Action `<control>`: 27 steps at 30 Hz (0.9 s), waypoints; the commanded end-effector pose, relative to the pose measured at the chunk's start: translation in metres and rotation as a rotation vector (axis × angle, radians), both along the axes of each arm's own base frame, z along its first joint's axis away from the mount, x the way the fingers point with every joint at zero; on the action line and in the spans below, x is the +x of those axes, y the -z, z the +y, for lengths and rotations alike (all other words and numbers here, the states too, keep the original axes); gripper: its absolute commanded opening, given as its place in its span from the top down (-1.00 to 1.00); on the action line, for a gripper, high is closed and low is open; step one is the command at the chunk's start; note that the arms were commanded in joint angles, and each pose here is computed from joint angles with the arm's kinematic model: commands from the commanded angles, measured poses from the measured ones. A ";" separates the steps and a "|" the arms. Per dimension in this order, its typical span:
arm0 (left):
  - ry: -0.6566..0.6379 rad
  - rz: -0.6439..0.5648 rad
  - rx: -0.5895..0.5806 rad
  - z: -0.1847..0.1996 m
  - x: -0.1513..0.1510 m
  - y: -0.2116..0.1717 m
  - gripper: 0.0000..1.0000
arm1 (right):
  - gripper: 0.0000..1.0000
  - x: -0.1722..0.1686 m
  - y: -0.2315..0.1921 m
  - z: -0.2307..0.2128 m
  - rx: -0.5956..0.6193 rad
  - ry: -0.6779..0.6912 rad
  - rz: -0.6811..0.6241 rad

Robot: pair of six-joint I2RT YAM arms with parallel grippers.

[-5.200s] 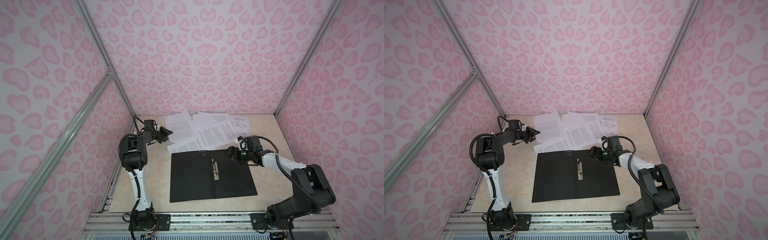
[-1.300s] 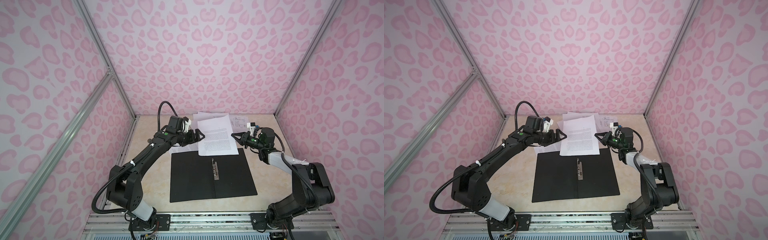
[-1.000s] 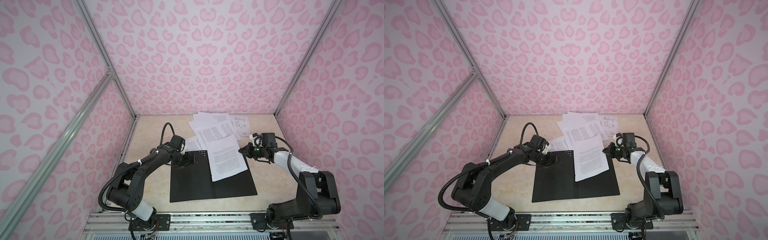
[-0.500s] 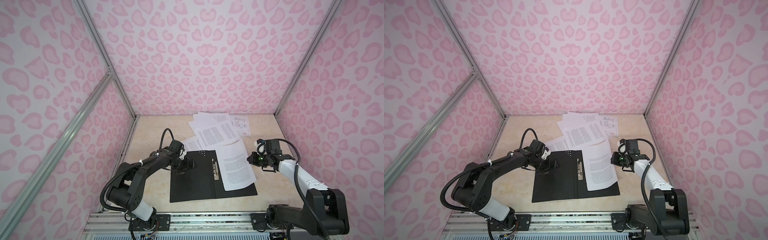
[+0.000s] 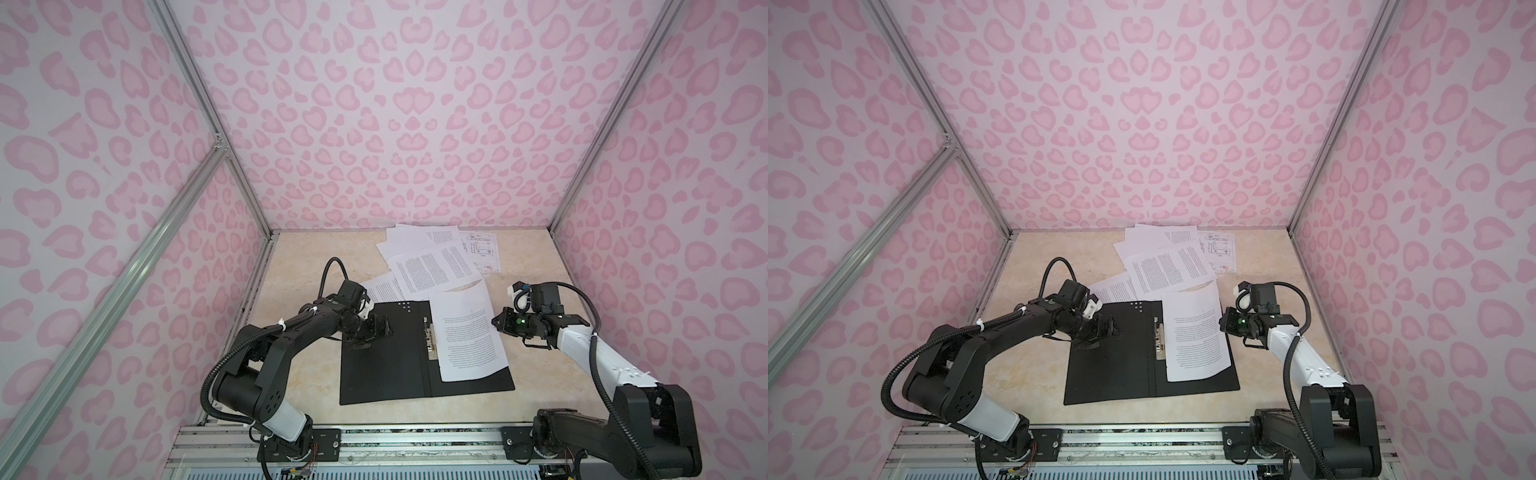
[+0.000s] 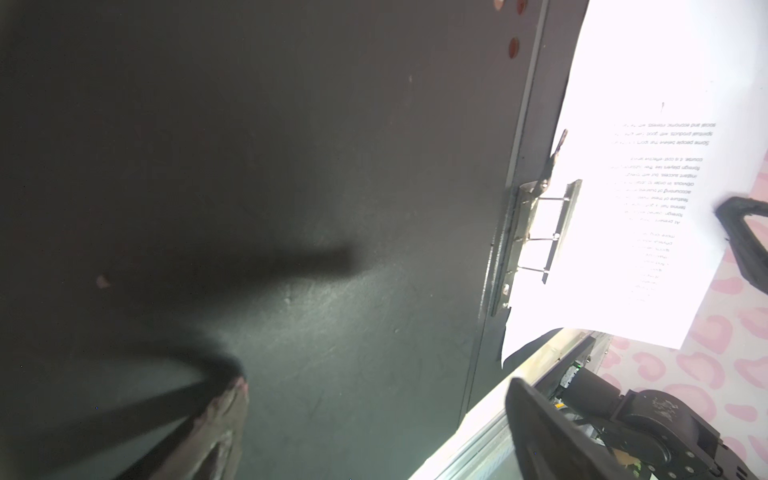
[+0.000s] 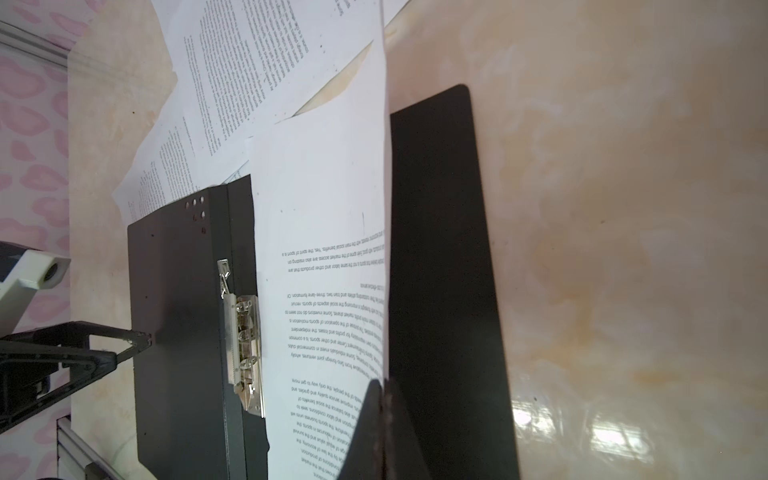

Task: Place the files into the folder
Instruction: 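Lower the sheet onto the folder with the right gripper while the left holds the clip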

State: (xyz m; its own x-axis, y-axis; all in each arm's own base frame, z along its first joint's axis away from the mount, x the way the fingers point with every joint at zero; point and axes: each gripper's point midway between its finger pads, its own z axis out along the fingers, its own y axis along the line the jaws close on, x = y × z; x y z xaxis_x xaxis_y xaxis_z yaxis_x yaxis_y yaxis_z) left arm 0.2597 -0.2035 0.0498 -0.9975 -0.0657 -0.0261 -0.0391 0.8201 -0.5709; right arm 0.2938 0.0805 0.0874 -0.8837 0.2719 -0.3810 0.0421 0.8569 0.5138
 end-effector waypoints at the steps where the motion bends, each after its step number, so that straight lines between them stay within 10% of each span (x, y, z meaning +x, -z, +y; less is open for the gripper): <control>1: 0.009 0.000 -0.013 -0.002 0.000 0.002 -0.96 | 1.00 -0.008 -0.001 0.010 0.066 -0.018 0.049; 10: 0.015 0.005 -0.021 -0.004 -0.001 0.002 -0.96 | 1.00 -0.004 -0.033 0.026 0.214 0.006 0.032; 27: 0.013 0.007 -0.030 -0.003 0.000 0.001 -0.96 | 1.00 -0.021 0.011 0.011 -0.078 -0.092 0.130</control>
State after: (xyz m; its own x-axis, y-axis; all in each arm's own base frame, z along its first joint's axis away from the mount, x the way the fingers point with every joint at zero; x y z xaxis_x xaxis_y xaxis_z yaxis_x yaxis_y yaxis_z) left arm 0.2576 -0.2058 0.0489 -0.9981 -0.0611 -0.0067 -0.0456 0.8097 -0.5851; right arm 0.2766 0.1002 0.0825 -0.9411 0.1973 -0.2746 0.0324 0.8610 0.5076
